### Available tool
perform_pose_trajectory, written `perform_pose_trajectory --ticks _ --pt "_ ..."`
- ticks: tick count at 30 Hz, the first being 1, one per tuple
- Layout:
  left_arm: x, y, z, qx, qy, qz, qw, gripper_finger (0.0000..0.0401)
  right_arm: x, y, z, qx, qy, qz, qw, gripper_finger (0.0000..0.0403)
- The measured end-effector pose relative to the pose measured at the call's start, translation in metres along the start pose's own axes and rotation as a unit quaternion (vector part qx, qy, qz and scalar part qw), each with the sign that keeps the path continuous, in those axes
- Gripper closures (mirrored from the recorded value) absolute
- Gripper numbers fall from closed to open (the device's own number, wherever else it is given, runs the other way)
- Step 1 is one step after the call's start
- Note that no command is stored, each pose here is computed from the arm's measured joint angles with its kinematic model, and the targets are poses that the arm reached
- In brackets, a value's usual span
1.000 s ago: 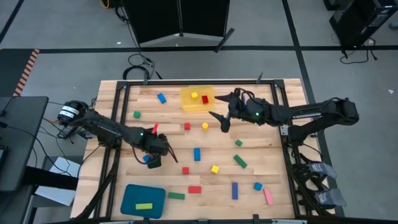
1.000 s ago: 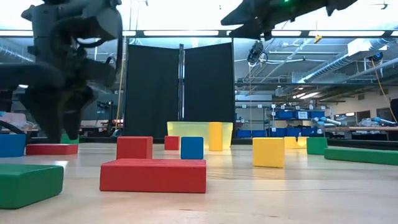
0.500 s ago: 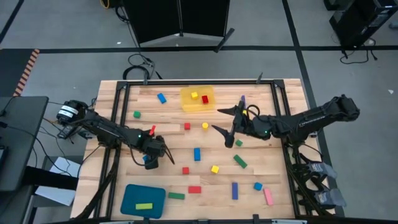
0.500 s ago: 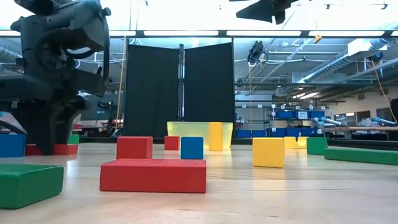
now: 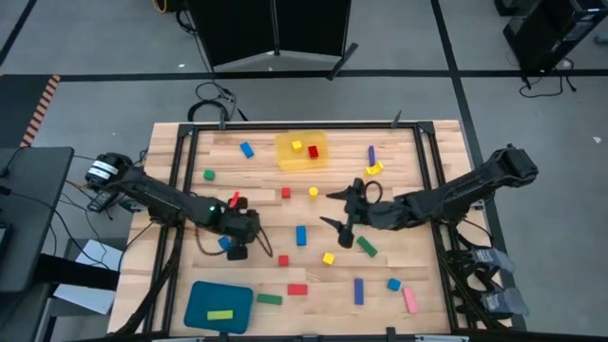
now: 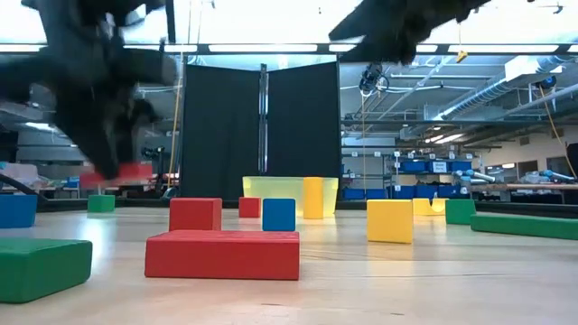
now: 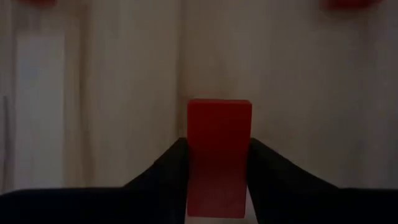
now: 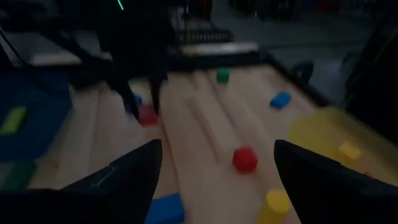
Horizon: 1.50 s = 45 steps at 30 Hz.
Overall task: Sort blocks by size
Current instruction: Put the red rectangular block into the blue bin, then put the yellow cylindrical block into the blue bin
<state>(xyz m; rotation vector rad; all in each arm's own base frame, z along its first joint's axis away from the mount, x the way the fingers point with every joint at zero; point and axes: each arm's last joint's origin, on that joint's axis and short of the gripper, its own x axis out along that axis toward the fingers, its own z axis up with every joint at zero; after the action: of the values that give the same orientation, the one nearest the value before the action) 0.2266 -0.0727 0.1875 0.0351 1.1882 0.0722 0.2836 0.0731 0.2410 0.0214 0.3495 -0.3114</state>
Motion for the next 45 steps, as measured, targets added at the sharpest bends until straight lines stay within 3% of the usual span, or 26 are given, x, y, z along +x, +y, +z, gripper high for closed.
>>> perform_pose_trajectory --ticks 6,11,15,21,27,33,36,40,45 --pt "-0.053 -0.051 0.021 0.039 -0.06 -0.076 0.995 0.0273 0.02 0.008 -0.026 0.001 0.053 -0.009 0.999 0.0078" --pt "-0.093 -0.1 0.011 0.031 -0.084 -0.151 0.984 0.0273 0.027 0.008 -0.033 0.0 0.064 -0.016 0.998 0.0078" --pt "-0.095 -0.129 -0.009 -0.024 -0.049 -0.176 0.983 0.0273 0.034 -0.001 -0.037 0.013 0.076 -0.052 0.996 0.0074" --pt "-0.066 -0.165 -0.03 -0.092 0.05 -0.182 0.978 0.0273 0.053 -0.017 -0.048 0.032 0.091 -0.111 0.989 0.0059" --pt "-0.039 -0.182 -0.043 -0.128 0.105 -0.148 0.975 0.0262 0.079 -0.021 -0.073 0.035 0.114 -0.117 0.986 0.0053" --pt "-0.037 -0.19 -0.041 -0.146 0.1 -0.174 0.969 0.01 0.099 -0.02 -0.095 0.053 0.107 -0.138 0.983 0.0053" --pt "-0.039 -0.188 -0.041 -0.154 0.093 -0.169 0.969 0.0051 0.105 -0.025 -0.102 0.069 0.104 -0.16 0.979 0.0053" --pt "-0.041 -0.187 -0.04 -0.156 0.078 -0.165 0.971 0.0035 0.115 -0.034 -0.11 0.088 0.1 -0.183 0.974 0.0053" --pt "-0.045 -0.184 -0.039 -0.156 0.068 -0.159 0.973 0.0054 0.127 -0.045 -0.115 0.092 0.083 -0.191 0.974 0.0053"
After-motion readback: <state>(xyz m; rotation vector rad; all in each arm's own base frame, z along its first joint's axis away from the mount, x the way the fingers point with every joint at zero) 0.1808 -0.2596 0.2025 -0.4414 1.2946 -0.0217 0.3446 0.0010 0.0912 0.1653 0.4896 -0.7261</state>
